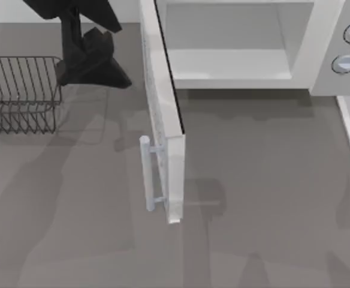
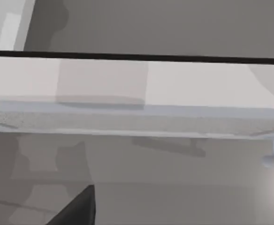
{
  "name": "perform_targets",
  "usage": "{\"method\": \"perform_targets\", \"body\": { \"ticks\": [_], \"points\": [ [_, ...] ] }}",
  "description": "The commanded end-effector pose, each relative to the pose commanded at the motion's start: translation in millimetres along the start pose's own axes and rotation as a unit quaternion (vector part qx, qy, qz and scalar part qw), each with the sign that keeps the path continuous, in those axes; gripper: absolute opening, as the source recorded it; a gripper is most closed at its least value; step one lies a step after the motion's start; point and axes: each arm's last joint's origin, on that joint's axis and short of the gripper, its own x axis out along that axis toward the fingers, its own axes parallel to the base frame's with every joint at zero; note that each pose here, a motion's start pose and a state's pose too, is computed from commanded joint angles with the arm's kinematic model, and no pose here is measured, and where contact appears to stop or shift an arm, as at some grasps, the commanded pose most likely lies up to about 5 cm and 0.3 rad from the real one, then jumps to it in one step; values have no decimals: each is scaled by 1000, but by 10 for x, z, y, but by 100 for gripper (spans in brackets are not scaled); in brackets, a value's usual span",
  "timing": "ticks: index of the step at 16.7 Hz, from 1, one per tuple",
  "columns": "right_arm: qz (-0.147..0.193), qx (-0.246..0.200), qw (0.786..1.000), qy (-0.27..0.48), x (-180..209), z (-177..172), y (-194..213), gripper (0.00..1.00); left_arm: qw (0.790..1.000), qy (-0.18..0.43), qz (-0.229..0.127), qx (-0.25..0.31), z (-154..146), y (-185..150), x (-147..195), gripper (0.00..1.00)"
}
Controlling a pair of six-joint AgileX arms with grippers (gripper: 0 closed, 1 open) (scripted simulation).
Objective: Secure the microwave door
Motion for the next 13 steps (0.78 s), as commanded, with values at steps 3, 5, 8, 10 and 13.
{"method": "perform_targets", "body": {
  "ticks": [3, 5, 8, 10, 13],
  "points": [
    [0, 0, 1000, 0, 0, 0, 0, 100, 1000, 0, 3, -2, -14, 2, -17, 100],
    [0, 0, 1000, 0, 0, 0, 0, 100, 1000, 0, 2, -1, -6, 3, 29, 100],
    [0, 0, 1000, 0, 0, 0, 0, 100, 1000, 0, 0, 0, 7, 16, 258, 100],
    [0, 0, 1000, 0, 0, 0, 0, 100, 1000, -1, 1, 0, 10, 23, 456, 100],
    [0, 0, 1000, 0, 0, 0, 0, 100, 1000, -1, 1, 0, 4, 11, 724, 100]
  ]
}}
